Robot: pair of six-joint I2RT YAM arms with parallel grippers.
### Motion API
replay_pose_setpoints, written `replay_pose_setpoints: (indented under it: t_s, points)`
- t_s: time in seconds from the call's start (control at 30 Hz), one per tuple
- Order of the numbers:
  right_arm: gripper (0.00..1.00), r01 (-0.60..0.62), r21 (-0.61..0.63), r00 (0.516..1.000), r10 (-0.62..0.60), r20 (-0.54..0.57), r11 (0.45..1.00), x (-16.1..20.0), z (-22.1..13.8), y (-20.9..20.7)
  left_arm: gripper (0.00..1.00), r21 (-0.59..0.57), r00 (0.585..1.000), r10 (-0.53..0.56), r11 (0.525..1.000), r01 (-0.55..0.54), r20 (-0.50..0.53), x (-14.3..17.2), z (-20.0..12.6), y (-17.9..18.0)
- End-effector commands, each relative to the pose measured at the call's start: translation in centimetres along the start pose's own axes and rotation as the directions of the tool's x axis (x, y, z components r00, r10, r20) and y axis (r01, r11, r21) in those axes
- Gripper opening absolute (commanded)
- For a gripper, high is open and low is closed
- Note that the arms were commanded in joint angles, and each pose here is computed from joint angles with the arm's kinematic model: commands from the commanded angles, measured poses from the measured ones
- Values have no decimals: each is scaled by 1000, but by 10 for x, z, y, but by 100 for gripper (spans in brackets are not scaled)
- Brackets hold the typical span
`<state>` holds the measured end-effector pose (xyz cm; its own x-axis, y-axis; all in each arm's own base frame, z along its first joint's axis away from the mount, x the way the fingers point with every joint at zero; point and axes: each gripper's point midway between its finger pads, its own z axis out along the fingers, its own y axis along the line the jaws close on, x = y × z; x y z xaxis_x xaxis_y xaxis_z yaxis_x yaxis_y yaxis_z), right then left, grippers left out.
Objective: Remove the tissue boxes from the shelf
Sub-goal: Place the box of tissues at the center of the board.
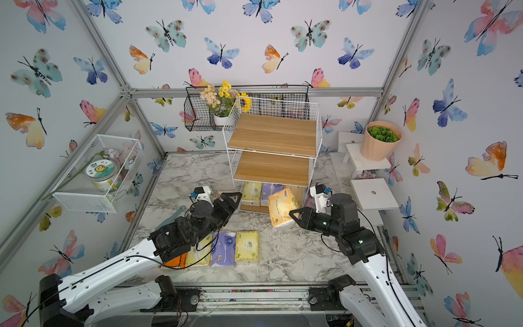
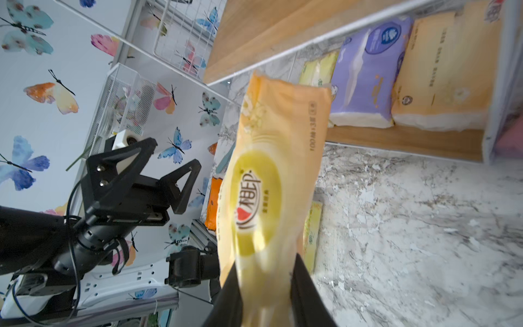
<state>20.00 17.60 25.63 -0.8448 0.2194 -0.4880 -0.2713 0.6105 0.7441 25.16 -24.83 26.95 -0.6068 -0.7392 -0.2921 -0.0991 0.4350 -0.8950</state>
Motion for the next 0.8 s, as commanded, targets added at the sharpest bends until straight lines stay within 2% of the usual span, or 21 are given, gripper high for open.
replay_pose_setpoints:
  t_s: [0.0, 0.13, 0.47, 0.77]
  points:
    - [9, 24, -40, 995, -28, -100, 999, 26, -4, 2, 81, -47, 998, -36, 998, 39, 57, -11, -6, 16]
    - [9, -32, 3, 987, 32, -158, 999, 45, 9, -23, 81, -76, 995, -75, 994, 79, 64, -9, -6, 32]
    - [10, -199, 35, 969, 202, -145, 979, 78, 49, -83, 81, -129, 989, -125, 983, 134, 76, -6, -5, 59]
    - [10, -267, 67, 943, 275, -187, 961, 108, 68, -112, 81, -163, 988, -141, 975, 148, 58, -1, -3, 72]
